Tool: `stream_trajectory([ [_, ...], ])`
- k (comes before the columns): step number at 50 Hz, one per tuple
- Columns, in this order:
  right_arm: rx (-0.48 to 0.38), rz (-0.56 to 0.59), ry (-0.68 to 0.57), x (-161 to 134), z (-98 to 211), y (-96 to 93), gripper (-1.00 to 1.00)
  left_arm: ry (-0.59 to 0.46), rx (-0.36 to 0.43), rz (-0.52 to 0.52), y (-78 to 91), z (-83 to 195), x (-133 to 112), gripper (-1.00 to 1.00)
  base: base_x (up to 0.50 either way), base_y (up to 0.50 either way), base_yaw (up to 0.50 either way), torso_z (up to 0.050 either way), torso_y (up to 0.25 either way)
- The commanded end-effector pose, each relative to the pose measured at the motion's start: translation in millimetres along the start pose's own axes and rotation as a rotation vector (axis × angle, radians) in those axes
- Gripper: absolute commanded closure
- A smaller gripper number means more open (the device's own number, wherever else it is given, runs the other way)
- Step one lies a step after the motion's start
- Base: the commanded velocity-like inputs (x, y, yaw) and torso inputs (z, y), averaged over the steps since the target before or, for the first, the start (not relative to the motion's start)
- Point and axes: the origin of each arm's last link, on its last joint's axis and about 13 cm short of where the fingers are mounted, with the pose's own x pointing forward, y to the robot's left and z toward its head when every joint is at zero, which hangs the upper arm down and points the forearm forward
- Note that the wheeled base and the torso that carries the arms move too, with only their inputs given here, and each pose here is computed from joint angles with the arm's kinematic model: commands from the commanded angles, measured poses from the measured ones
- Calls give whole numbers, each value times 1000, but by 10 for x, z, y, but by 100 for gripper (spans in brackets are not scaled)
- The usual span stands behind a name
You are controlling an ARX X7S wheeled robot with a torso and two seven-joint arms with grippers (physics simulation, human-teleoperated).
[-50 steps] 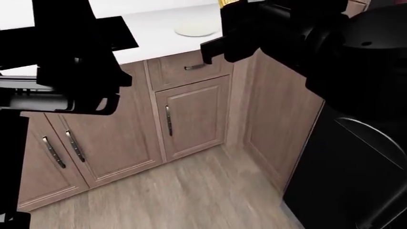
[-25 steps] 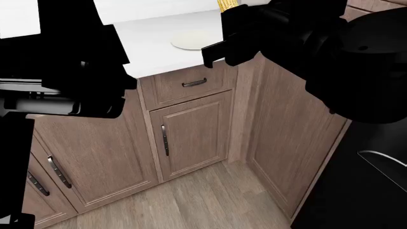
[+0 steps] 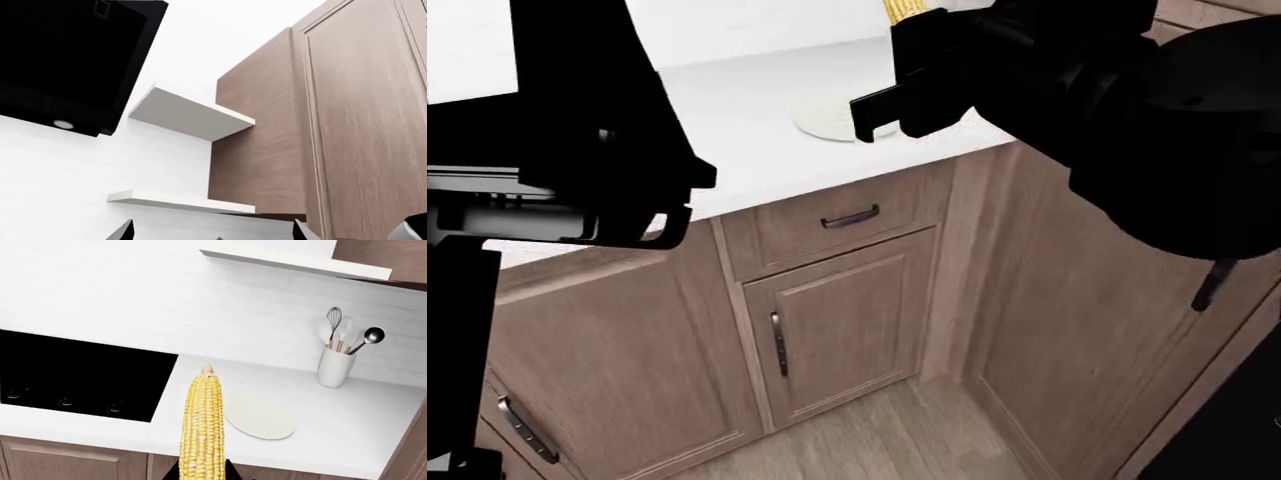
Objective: Pick the corn from the oven and place it on the plate on the counter.
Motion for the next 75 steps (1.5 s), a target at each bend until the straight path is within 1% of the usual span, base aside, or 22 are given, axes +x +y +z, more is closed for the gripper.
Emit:
stream_trajectory([
  [1,-5,-7,-9,-2,15,-10,100,0,-1,-3,-3,2,2,-100,127,492,0,0,0],
  [52,-6,3,-17,-8,4,7,100,-3,0,2,-3,9,-5,-100,156,478,0,0,2],
  [53,14,-1,-29,-10,10,4,100,-3,-1,2,-3,8,-5,-100,0,0,0,0,0],
  [54,0,-7,-23,-6,6,-1,100,-3,-1,2,-3,8,-6,-100,0,0,0,0,11],
  [57,0,-4,-23,6,-10,0,100,-3,-1,3,-2,5,-7,-100,0,0,0,0,0],
  [63,8,-9,25,174,-148,-86,100,-7,-5,1,-5,14,-7,-100,0,0,0,0,0],
  [68,18,-16,82,446,-310,-206,100,-22,-3,-1,-1,45,6,-100,0,0,0,0,0],
  [75,20,2,114,685,-370,-246,100,-20,-2,-1,4,52,6,-100,0,0,0,1,0],
])
